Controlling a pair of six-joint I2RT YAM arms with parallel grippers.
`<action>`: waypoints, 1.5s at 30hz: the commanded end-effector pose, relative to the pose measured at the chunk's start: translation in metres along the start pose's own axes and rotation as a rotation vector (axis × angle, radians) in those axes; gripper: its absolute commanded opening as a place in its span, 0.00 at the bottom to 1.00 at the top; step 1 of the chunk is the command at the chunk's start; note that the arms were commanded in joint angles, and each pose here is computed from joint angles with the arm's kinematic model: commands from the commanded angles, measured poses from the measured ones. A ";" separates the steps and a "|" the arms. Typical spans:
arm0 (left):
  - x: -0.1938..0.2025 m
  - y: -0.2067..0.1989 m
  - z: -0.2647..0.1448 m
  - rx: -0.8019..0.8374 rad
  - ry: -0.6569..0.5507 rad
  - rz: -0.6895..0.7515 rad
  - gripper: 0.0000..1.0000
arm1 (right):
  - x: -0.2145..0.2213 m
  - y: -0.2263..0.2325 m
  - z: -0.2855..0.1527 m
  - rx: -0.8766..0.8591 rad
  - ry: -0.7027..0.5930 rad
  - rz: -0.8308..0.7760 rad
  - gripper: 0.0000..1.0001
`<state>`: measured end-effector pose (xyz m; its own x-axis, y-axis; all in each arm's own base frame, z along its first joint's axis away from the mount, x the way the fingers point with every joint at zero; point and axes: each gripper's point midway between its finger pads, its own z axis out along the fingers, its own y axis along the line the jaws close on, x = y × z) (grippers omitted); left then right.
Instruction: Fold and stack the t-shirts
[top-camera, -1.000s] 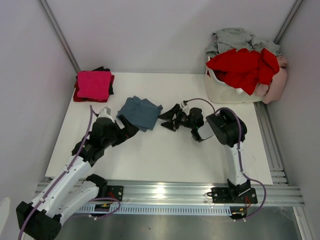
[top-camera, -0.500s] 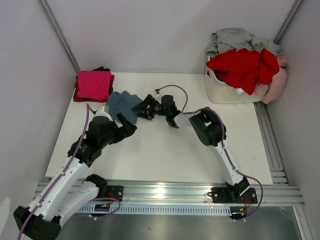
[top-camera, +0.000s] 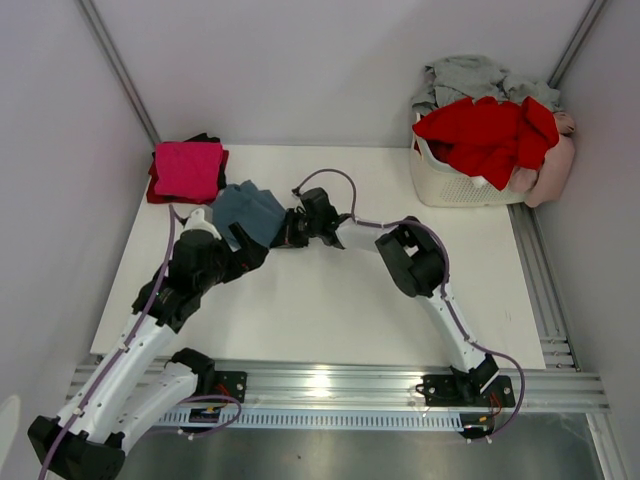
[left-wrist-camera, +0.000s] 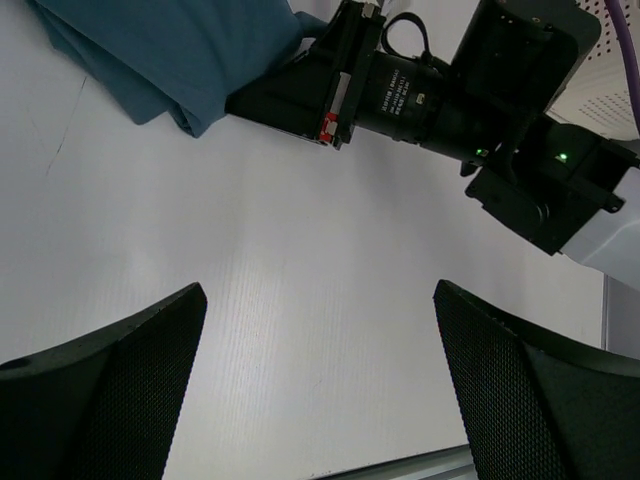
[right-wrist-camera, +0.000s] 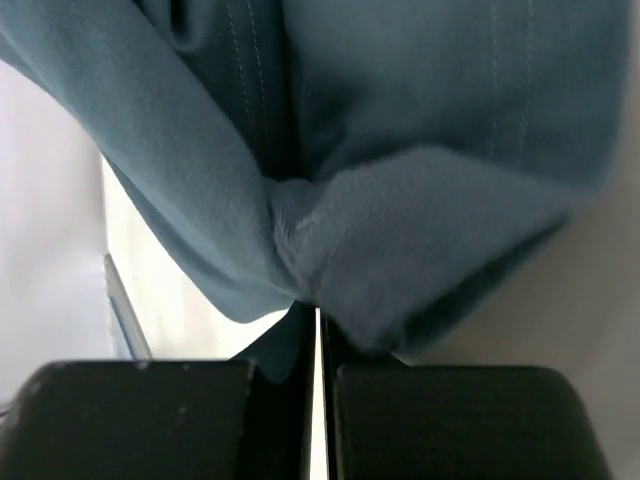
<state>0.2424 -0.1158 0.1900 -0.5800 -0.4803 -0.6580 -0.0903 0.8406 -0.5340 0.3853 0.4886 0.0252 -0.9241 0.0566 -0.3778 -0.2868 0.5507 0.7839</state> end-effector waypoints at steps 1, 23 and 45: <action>-0.023 -0.006 -0.008 0.011 -0.073 0.014 0.99 | 0.003 -0.006 -0.031 0.124 0.023 -0.050 0.00; 0.023 -0.056 0.004 0.346 0.135 -0.005 0.99 | 0.058 -0.020 -0.219 0.479 -0.014 -0.191 0.27; 0.054 -0.101 0.131 0.362 0.570 -0.039 0.13 | -0.008 0.023 -0.211 0.109 -0.250 -0.128 0.12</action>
<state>0.3136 -0.2571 0.1438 -0.9140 -0.2487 -0.3207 0.1074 0.6138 -0.7821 0.3273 0.3029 0.1323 -0.7986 0.1286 -0.5880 -0.3149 0.7432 0.5903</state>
